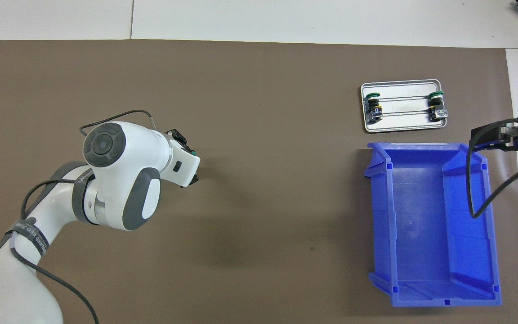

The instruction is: Place and press button with both arms

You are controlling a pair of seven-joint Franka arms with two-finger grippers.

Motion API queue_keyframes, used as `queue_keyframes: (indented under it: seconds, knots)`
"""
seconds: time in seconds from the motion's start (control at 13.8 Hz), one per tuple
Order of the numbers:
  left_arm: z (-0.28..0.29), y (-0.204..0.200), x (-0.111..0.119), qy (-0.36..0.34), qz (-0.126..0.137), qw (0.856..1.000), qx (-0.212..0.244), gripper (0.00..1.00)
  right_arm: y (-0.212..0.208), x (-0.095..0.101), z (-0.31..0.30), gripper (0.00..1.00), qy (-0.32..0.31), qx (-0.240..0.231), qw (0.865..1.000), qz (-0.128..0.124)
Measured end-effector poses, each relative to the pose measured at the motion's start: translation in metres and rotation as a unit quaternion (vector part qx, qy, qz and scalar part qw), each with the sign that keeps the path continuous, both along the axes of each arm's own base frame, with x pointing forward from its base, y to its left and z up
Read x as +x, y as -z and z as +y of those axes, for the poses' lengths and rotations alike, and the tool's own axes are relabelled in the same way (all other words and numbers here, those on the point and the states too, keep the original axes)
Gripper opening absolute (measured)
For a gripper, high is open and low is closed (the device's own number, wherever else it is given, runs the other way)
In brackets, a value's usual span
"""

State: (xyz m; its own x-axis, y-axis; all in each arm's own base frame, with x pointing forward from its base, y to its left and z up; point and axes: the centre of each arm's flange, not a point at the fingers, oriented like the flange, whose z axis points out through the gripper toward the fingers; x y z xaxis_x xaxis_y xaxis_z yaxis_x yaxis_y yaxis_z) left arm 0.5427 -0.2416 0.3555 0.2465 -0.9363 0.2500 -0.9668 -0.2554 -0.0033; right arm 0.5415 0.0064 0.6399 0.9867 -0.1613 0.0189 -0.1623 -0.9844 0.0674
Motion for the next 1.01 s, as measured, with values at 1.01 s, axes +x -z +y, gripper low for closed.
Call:
queue_keyframes:
  seconds: [1.01]
  knots:
    - [0.107, -0.010, 0.028, -0.023, 0.073, 0.981, -0.176, 0.41, 0.000, 0.000, 0.000, 1.00, 0.000, 0.000, 1.000, 0.000]
